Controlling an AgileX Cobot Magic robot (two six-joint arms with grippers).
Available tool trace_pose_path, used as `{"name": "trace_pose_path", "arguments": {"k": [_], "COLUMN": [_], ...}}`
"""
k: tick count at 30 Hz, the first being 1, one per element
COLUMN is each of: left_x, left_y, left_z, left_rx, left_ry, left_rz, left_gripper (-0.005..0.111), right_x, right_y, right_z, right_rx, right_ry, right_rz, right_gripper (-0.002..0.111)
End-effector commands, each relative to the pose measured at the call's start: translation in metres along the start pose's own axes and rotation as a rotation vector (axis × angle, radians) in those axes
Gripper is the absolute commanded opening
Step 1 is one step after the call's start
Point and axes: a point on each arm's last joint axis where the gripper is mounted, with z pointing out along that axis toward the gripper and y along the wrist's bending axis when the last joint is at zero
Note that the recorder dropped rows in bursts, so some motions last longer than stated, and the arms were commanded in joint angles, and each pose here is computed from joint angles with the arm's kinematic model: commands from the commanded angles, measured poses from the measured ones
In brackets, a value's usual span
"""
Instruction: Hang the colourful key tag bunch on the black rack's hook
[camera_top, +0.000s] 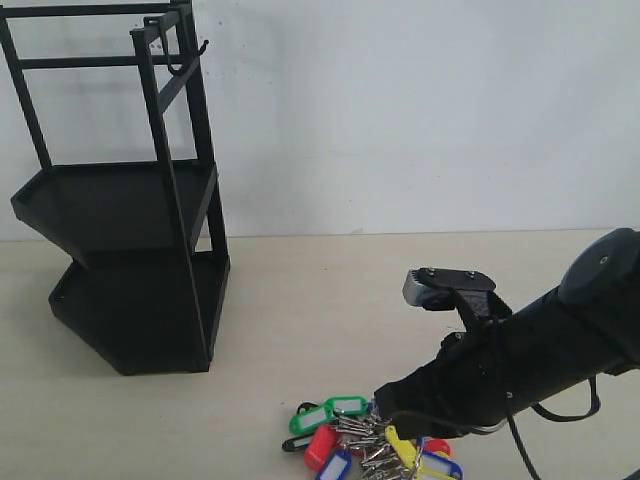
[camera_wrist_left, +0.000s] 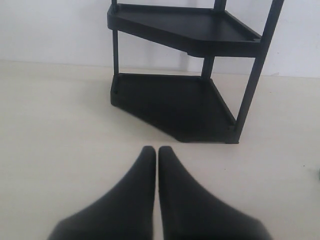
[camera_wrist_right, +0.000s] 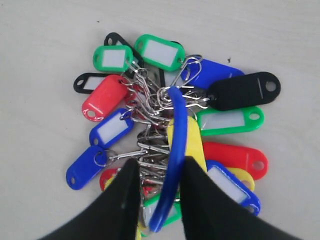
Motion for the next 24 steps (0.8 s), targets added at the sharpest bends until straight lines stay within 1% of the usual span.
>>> {"name": "trace_pose_path", "arguments": {"k": [1,7,12,16,18,20,21,23,24], "left_x": [0.000,0.000,0.000,0.000,0.000,0.000,0.000,0.000,0.000], "left_y": [0.000,0.000,0.000,0.000,0.000,0.000,0.000,0.000,0.000], "left_z": [0.000,0.000,0.000,0.000,0.000,0.000,0.000,0.000,0.000], "left_rx": [-0.004,-0.004,-0.004,-0.004,-0.004,-0.004,-0.004,-0.004,-0.004], "left_ry": [-0.006,-0.006,-0.006,-0.006,-0.006,-0.006,-0.006,-0.006,-0.006], "left_rz": [0.008,0.008,0.008,0.008,0.008,0.008,0.008,0.008,0.008], "left_gripper": [0.004,0.004,0.004,0.004,0.004,0.004,0.004,0.004,0.004], "right_x": [0.000,-0.004,-0.022,-0.032,-0.032,-0.031,-0.032,-0.036,-0.037], "right_y": [0.000,0.003,0.017,0.028,0.037,0.047,0.047,0.038,0.036], "right_z": [0.001,-0.004,-0.042,-0.073,-0.083,-0.093,-0.099,-0.113,-0.118], "right_rx": [-0.003,-0.002,-0.006,-0.006,-0.057,-0.107,-0.088,-0.017,-0.006], "right_ry": [0.007,-0.028,-0.178,-0.298,-0.295,-0.269,-0.282,-0.348,-0.364], "right_rz": [-0.026,-0.025,-0.071,-0.060,-0.068,-0.160,-0.184,-0.078,-0.038], "right_gripper": [0.000,0.000,0.000,0.000,0.000,0.000,0.000,0.000,0.000]}}
